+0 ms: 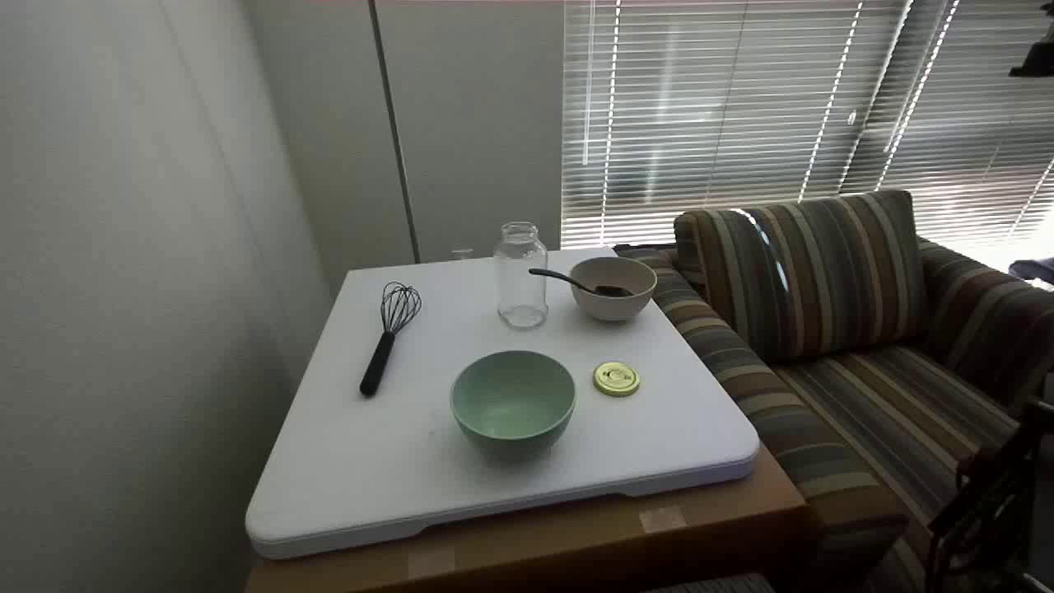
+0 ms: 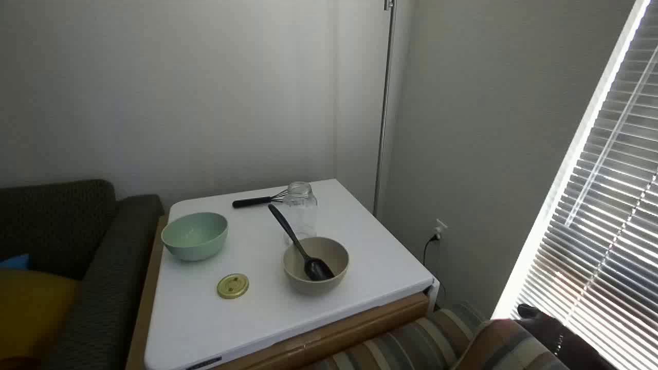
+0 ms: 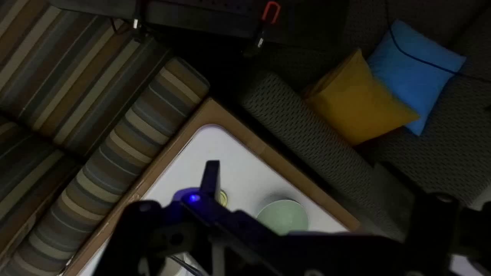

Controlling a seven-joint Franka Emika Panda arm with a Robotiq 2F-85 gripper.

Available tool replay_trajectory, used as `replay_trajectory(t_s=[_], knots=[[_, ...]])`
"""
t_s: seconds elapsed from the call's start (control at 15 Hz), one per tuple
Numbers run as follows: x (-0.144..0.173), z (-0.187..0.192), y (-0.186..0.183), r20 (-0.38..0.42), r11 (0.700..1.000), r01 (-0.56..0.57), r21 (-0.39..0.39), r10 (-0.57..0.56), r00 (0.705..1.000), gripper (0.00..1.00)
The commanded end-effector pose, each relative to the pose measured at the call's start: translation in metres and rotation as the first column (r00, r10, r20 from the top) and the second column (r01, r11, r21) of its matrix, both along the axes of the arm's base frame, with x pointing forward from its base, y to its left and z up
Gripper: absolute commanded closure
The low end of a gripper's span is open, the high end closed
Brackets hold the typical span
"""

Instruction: Put the spoon on the table

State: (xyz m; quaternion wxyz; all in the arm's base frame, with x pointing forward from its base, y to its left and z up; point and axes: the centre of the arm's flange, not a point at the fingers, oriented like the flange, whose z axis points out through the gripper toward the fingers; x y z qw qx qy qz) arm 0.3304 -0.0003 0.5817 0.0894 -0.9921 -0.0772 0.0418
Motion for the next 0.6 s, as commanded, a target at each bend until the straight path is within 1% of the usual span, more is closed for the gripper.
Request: replay_trajectory(t_s=[0.0, 0.07, 0.2, 0.33, 0.53], knots=[[0.000, 0.000, 0.000, 0.000, 1.000, 0.000, 0.000, 0.000, 1.000, 0.00], [0.000, 0.000, 0.000, 0.000, 1.000, 0.000, 0.000, 0.000, 1.000, 0.00], [0.009, -0.024, -0.003, 0.037, 1.000, -0.016, -0.010, 0.016, 0.999, 0.00], [0.025, -0.049, -0.006, 0.068, 1.000, -0.017, 0.001, 0.017, 0.998, 0.00], [0.061, -0.086, -0.005, 0.119, 1.000, 0.010, 0.016, -0.012, 0.993, 0.00]])
